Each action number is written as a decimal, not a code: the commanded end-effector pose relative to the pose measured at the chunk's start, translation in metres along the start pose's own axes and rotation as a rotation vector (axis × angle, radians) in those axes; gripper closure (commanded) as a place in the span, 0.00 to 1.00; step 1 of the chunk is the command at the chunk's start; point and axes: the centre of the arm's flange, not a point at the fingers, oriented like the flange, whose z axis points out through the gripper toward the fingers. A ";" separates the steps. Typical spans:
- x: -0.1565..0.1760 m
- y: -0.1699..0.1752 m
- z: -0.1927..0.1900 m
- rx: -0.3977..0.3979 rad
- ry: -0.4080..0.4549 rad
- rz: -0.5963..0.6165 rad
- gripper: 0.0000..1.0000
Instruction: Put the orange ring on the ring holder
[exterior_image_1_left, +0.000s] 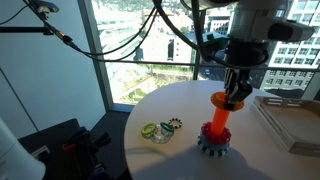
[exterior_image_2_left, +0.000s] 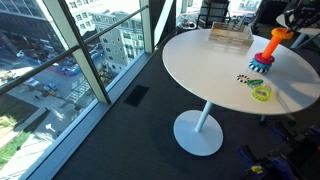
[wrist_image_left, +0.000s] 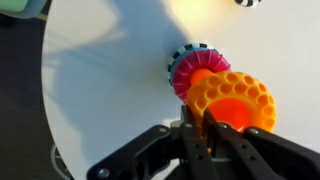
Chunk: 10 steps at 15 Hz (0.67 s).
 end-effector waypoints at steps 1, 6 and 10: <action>0.010 0.000 -0.004 0.019 -0.012 0.021 0.95; 0.010 -0.001 0.001 0.030 -0.021 0.024 0.94; 0.010 -0.001 0.002 0.030 -0.028 0.025 0.56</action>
